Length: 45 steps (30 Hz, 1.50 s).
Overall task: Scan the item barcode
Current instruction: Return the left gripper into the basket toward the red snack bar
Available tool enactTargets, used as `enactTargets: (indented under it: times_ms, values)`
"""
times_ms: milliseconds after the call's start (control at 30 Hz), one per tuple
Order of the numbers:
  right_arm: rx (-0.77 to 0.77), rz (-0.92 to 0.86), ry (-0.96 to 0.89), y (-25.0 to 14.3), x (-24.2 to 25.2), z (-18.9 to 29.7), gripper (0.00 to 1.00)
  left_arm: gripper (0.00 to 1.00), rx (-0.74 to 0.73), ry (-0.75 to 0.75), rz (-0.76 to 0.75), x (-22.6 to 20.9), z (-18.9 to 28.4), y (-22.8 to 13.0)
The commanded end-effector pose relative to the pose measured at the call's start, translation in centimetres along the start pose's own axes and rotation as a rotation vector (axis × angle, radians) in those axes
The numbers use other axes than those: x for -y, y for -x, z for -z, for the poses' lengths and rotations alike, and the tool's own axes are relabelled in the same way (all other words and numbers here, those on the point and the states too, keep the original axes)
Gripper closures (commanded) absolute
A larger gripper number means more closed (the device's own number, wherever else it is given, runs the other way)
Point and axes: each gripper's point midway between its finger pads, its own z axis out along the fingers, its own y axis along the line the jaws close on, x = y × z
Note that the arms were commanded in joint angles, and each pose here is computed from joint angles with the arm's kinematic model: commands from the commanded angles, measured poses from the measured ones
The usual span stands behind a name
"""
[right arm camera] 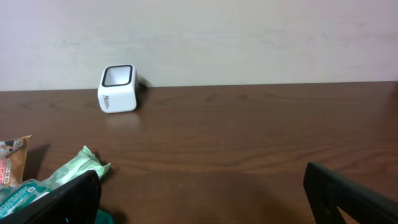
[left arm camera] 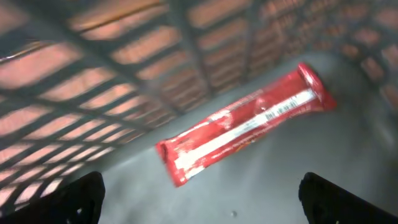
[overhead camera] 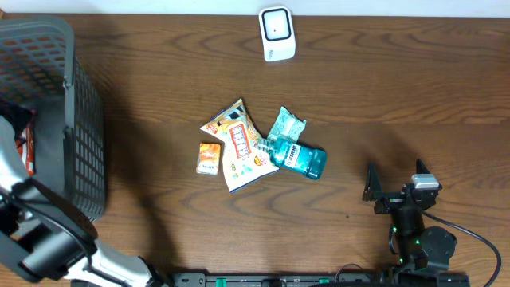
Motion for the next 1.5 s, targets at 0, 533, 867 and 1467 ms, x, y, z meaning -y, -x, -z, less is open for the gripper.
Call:
enactTargets:
  times_ms: [0, 533, 867, 1467]
  values:
    - [0.002, -0.009, 0.004, -0.1, -0.1, 0.0, 0.01, 0.01, -0.017, -0.053, -0.184, 1.1, -1.1, -0.5]
    - [0.002, -0.009, 0.004, -0.1, -0.1, 0.0, 0.01, 0.01, 0.032, -0.165, -0.341, 3.3, -5.4, -3.4]
    - [0.001, -0.009, 0.004, -0.1, -0.1, 0.0, 0.01, 0.01, -0.052, -0.133, -0.341, 2.5, -9.7, -5.9]
    - [0.001, -0.009, 0.004, -0.1, -0.1, 0.0, 0.01, 0.67, -0.238, -0.268, -0.295, 2.9, -13.0, -10.9]
